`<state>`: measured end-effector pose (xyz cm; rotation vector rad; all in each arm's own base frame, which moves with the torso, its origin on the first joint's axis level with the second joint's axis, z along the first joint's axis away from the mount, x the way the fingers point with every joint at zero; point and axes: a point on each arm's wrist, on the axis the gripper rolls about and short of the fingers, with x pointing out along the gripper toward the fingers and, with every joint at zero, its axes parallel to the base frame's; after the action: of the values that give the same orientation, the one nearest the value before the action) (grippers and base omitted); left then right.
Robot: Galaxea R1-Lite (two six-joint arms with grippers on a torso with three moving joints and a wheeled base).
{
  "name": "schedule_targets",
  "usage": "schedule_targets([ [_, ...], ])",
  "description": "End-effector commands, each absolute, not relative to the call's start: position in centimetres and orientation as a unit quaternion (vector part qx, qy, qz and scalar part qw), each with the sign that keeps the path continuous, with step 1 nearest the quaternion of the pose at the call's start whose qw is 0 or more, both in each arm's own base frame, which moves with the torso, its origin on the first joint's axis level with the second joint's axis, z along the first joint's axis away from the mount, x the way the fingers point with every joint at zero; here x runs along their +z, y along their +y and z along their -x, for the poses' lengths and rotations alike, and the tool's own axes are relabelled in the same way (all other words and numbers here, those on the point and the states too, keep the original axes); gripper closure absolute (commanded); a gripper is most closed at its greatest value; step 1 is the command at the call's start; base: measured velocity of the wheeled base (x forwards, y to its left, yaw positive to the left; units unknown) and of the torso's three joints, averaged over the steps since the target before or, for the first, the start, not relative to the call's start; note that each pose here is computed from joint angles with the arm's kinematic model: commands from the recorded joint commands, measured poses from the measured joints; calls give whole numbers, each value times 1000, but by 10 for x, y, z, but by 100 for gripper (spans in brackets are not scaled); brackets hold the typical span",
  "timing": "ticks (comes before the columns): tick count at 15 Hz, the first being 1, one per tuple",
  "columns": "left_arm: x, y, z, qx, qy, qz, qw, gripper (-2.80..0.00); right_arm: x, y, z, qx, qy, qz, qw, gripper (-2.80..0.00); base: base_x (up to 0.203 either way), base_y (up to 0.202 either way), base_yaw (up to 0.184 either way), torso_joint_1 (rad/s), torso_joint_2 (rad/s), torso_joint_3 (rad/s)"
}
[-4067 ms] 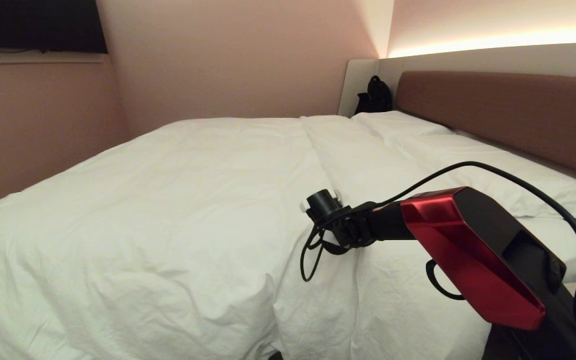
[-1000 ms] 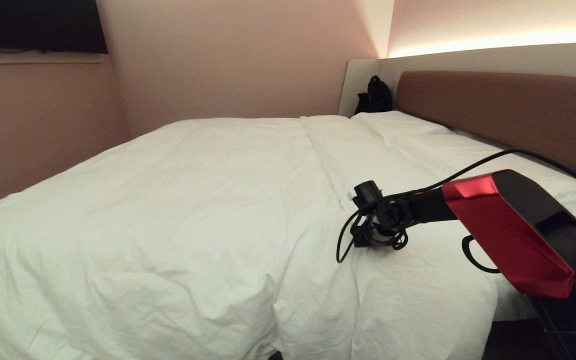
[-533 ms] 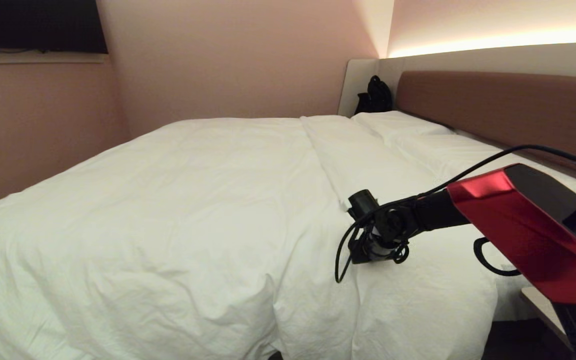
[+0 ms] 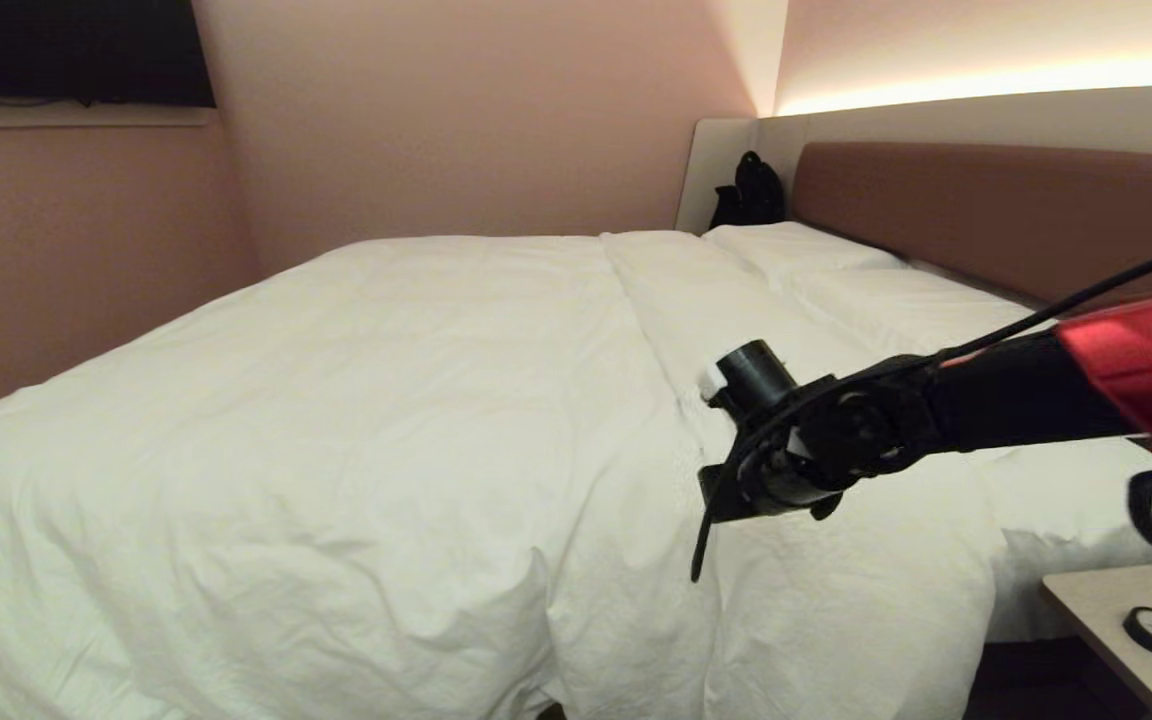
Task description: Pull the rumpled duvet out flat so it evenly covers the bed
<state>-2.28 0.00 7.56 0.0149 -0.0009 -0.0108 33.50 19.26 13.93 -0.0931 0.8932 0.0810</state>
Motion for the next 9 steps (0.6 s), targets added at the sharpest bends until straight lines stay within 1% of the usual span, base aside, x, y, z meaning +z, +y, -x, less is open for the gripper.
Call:
schedule_targets([
  [1,76,0,23,-5,-1,-8,1000,0,203,175,-300,59,368,11,928,0,0,0,0,0,0,0],
  [3,76,0,23,-5,-1,-8,1000,0,233,157,-275,63,334,-8,941,0,0,0,0,0,0,0],
  [5,76,0,23,-5,-1,-8,1000,0,254,132,-250,55,306,-25,950,0,0,0,0,0,0,0],
  [9,76,0,23,-5,-1,-8,1000,0,275,88,-206,25,265,-53,962,0,0,0,0,0,0,0],
])
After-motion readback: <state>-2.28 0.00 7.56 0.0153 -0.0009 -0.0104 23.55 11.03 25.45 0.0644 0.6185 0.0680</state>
